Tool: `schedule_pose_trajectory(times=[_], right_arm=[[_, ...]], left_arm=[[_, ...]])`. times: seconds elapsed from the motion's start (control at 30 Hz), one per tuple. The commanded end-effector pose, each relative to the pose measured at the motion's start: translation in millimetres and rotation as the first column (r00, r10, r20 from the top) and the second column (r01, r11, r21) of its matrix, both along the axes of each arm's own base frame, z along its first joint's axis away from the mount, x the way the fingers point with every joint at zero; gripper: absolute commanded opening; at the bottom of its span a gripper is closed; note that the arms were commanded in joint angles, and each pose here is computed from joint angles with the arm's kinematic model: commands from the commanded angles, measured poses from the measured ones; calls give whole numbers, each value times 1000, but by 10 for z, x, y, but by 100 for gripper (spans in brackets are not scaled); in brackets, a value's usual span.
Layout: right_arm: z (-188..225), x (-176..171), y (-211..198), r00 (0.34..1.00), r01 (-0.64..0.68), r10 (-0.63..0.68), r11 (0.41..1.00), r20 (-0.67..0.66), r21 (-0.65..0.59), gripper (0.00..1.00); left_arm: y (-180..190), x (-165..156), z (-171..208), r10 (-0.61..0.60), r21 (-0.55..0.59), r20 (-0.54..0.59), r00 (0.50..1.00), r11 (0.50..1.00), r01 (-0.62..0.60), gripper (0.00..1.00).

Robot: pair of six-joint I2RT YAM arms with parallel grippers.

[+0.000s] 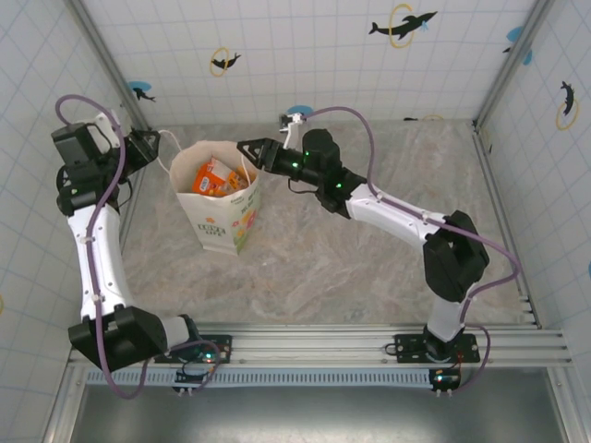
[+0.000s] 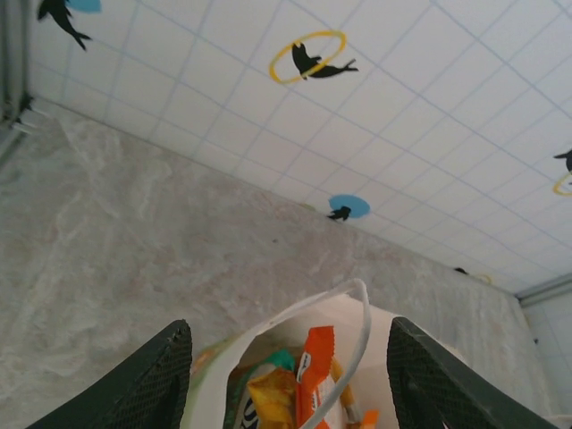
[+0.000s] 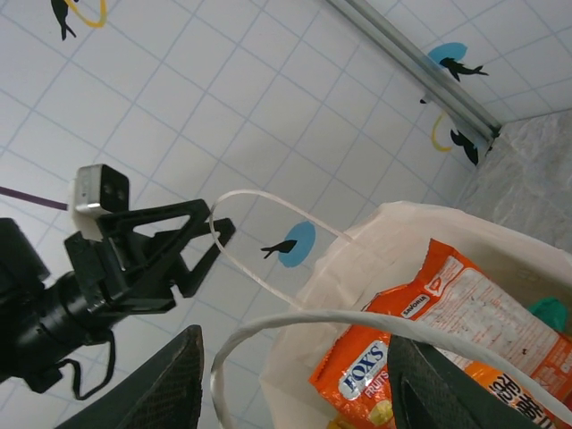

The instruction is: Place the snacks into the paper bag

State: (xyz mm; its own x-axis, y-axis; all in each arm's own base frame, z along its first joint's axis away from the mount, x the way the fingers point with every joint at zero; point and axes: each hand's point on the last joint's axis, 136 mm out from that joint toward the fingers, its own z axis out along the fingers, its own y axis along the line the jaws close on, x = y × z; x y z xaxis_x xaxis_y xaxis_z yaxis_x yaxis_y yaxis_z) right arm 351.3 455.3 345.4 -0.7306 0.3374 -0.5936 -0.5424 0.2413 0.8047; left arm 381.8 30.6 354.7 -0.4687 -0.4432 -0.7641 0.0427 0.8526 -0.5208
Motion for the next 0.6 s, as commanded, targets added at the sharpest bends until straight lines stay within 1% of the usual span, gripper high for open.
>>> schedule_pose_trajectory(times=[0.0,0.1,0.23,0.3,0.4,0.47,0.57], right_arm=[[284,-1,86,999,-34,32,996,26,81,54],[320,-3,115,999,-37,35,996,29,84,53],[361,-2,107,999,-27,24,996,34,89,51],[379,1,98,999,-22,19,996,35,90,50],[393,8,83,999,-12,9,996,34,89,50],[403,10,75,999,-8,5,996,35,89,49],[397,16,72,999,-4,1,996,33,88,48]], left_arm=[[-86,56,57,-57,-48,38,998,997,58,58],[-81,90,38,-60,-49,45,997,997,62,58],[-111,123,3,-84,-67,40,996,994,87,48],[-122,127,-18,-95,-65,44,994,993,98,46],[-104,129,-40,-84,-55,46,995,995,87,46],[-110,132,-66,-89,-56,45,995,994,91,48],[-116,142,-115,-98,-59,37,995,993,100,49]])
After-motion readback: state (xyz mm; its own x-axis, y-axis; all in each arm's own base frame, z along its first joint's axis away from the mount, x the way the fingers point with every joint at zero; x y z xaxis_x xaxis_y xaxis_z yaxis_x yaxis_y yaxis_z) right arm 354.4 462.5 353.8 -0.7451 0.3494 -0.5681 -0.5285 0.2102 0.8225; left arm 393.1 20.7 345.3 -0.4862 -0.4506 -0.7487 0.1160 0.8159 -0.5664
